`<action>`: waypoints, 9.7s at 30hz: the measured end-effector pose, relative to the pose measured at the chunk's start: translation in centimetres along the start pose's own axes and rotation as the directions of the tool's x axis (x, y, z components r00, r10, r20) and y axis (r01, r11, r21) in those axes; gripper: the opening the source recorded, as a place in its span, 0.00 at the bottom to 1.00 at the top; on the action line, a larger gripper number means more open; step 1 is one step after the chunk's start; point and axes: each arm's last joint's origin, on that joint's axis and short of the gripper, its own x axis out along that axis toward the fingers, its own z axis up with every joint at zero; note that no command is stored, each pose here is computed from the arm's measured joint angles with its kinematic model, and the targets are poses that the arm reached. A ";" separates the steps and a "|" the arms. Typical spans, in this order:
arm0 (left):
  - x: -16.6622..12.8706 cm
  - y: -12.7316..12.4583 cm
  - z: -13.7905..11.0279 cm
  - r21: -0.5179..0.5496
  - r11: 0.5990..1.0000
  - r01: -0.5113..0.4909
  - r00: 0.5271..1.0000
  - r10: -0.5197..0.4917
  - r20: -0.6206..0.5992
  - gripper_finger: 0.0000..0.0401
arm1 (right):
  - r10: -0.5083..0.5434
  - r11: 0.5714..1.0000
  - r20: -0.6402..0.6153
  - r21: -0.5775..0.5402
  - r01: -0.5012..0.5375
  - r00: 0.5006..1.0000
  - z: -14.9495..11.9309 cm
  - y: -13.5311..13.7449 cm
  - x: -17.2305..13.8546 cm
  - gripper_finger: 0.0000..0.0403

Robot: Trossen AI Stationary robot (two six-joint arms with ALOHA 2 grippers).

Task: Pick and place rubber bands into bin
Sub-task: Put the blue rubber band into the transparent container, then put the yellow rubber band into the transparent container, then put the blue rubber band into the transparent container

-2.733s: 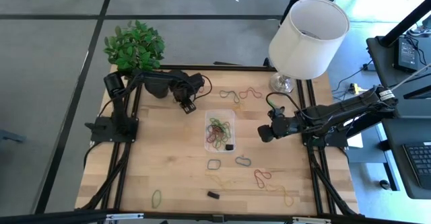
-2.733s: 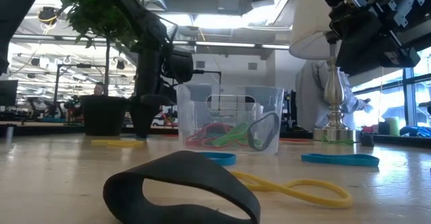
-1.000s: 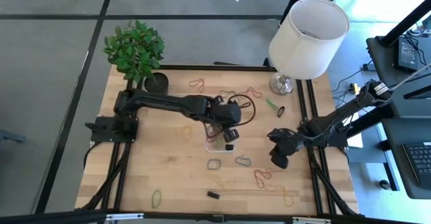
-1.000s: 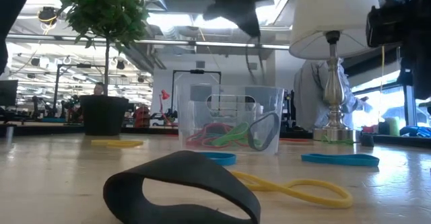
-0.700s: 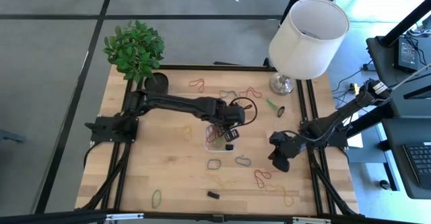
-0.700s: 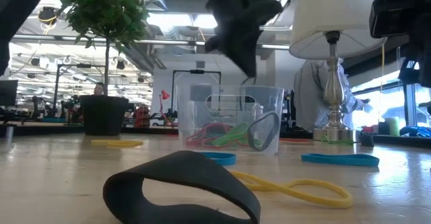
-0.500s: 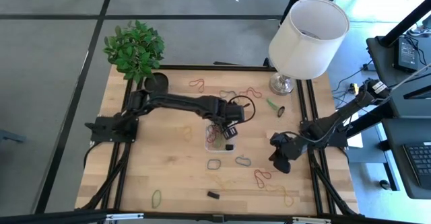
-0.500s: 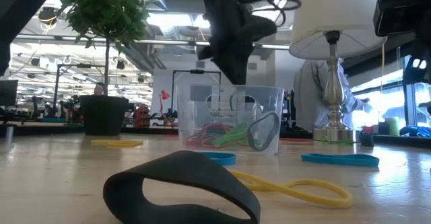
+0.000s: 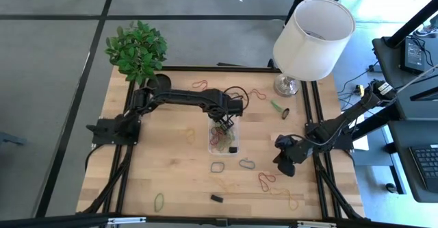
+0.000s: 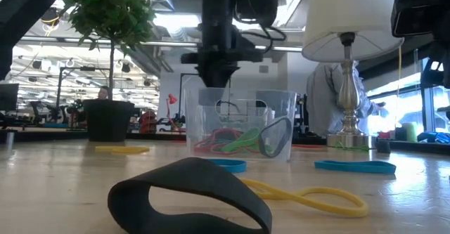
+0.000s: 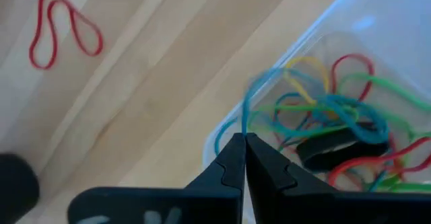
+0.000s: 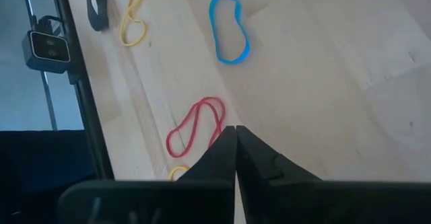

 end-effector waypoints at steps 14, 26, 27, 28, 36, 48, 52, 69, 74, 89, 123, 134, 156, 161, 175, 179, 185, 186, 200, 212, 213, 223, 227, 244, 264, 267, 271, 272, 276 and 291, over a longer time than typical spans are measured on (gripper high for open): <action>-1.1 -3.6 1.4 0.126 0.950 0.287 0.930 -0.308 0.199 0.01 | -0.009 0.999 0.011 -0.051 0.009 1.000 0.0 0.0 0.0 0.02; -0.5 -2.4 1.1 0.098 0.958 0.268 0.956 -0.277 0.094 0.06 | -0.008 0.999 0.011 -0.049 0.008 1.000 0.0 0.0 0.0 0.02; -0.5 -2.4 1.1 0.091 0.959 0.269 0.956 -0.277 0.093 0.08 | -0.008 0.999 0.011 -0.049 0.008 1.000 0.0 0.0 0.0 0.02; -0.5 -2.4 1.2 0.087 0.959 0.269 0.956 -0.277 0.093 0.11 | -0.006 0.999 0.012 -0.049 0.007 1.000 0.0 0.0 0.0 0.02; -0.8 -2.3 1.1 0.084 0.960 0.267 0.956 -0.274 0.102 0.30 | -0.005 0.999 0.012 -0.047 0.005 1.000 0.0 0.0 0.0 0.02; -7.0 -2.9 -2.4 0.284 0.936 0.209 0.938 -0.274 0.211 0.14 | 0.010 0.998 0.043 -0.060 -0.008 0.999 0.2 0.2 0.0 0.02; -8.2 -3.6 -5.0 0.423 0.900 0.103 0.948 -0.218 0.232 0.02 | 0.025 0.997 0.052 -0.070 -0.021 0.998 0.6 1.3 -0.3 0.01; -7.9 2.0 -18.2 0.437 0.830 0.347 0.831 -0.488 0.267 0.00 | -0.227 0.934 -0.397 0.170 0.315 0.889 -2.4 6.1 2.6 0.06; -8.5 5.5 -21.6 0.433 0.785 0.443 0.750 -0.589 0.301 0.00 | -0.266 0.865 -0.466 0.272 0.423 0.844 -4.5 6.2 3.6 0.14; -8.1 8.9 -24.7 0.589 0.710 0.386 0.704 -0.639 0.310 0.01 | -0.303 0.807 -0.488 0.325 0.492 0.819 -7.8 6.4 8.0 0.28; -8.0 8.4 -24.1 0.587 0.743 0.323 0.696 -0.606 0.384 0.01 | -0.507 0.858 -0.004 0.093 0.505 0.862 7.0 16.1 0.4 0.00; -8.0 8.4 -24.1 0.583 0.744 0.327 0.695 -0.607 0.385 0.01 | -0.411 0.899 0.210 -0.066 0.433 0.887 19.3 12.1 1.9 0.00; -8.0 8.4 -24.1 0.582 0.743 0.329 0.693 -0.609 0.386 0.01 | -0.490 0.866 -0.015 -0.120 0.485 0.872 22.6 5.9 11.1 0.06; -8.0 8.4 -24.1 0.582 0.743 0.329 0.693 -0.609 0.386 0.01 | -0.492 0.867 -0.018 -0.100 0.488 0.870 22.5 5.9 11.2 0.11; -8.0 8.4 -24.1 0.583 0.744 0.328 0.694 -0.608 0.385 0.01 | -0.464 0.885 -0.072 -0.081 0.459 0.883 22.2 6.2 10.4 0.23; -8.0 8.4 -24.1 0.583 0.744 0.328 0.694 -0.608 0.385 0.01 | -0.467 0.883 -0.099 -0.115 0.456 0.879 21.1 7.3 8.7 0.23; -8.0 8.4 -24.1 0.582 0.741 0.334 0.694 -0.612 0.381 0.01 | -0.487 0.865 -0.013 -0.148 0.480 0.873 17.6 9.9 5.5 0.23; -8.0 8.4 -24.1 0.583 0.741 0.335 0.694 -0.612 0.379 0.01 | -0.485 0.866 -0.014 -0.144 0.478 0.875 16.8 10.1 5.3 0.23; -7.9 8.2 -24.1 0.583 0.746 0.322 0.700 -0.603 0.383 0.01 | -0.491 0.870 -0.091 -0.018 0.492 0.866 5.6 11.4 5.6 0.23; -7.3 5.1 -23.4 0.641 0.665 0.384 0.634 -0.695 0.341 0.01 | -0.444 0.895 -0.108 0.005 0.447 0.890 -0.2 9.6 5.5 0.17; -7.2 4.7 -23.4 0.640 0.660 0.394 0.636 -0.698 0.328 0.01 | -0.426 0.903 -0.106 0.014 0.430 0.898 -0.7 9.1 5.4 0.15; -8.0 0.3 -20.7 0.524 0.783 0.335 0.787 -0.538 0.301 0.01 | -0.307 0.951 -0.078 -0.055 0.303 0.949 -2.3 3.5 1.5 0.03; -7.0 0.1 -19.2 0.343 0.882 0.322 0.866 -0.421 0.270 0.01 | -0.268 0.957 -0.066 -0.130 0.258 0.961 -2.4 1.7 0.1 0.01; -5.4 -7.7 -18.7 0.390 0.817 0.426 0.812 -0.535 0.234 0.01 | -0.231 0.949 -0.040 -0.230 0.216 0.972 -3.1 -2.9 -1.0 0.02; -0.1 -9.9 -16.9 -0.033 0.914 0.405 0.912 -0.401 0.089 0.14 | -0.191 0.953 -0.025 -0.245 0.180 0.981 -3.2 -2.9 -0.5 0.04; 0.7 -10.0 -16.7 -0.048 0.922 0.383 0.921 -0.378 0.091 0.20 | -0.190 0.953 -0.024 -0.245 0.178 0.982 -3.2 -2.9 -0.5 0.04; 2.4 -10.6 -17.0 -0.045 0.933 0.357 0.933 -0.353 0.069 0.27 | -0.183 0.955 -0.021 -0.242 0.172 0.983 -3.1 -2.8 -0.5 0.04; 2.9 -10.9 -17.0 -0.049 0.934 0.354 0.934 -0.351 0.065 0.28 | -0.182 0.955 -0.021 -0.242 0.171 0.983 -3.1 -2.8 -0.5 0.04; 4.0 -11.4 -17.2 -0.073 0.937 0.341 0.940 -0.338 0.054 0.29 | -0.174 0.957 -0.018 -0.240 0.164 0.985 -3.1 -2.7 -0.5 0.04; 1.5 -11.4 -19.9 -0.008 0.935 0.354 0.935 -0.354 0.027 0.01 | -0.165 0.958 -0.006 -0.240 0.159 0.986 -3.1 -2.6 -0.4 0.04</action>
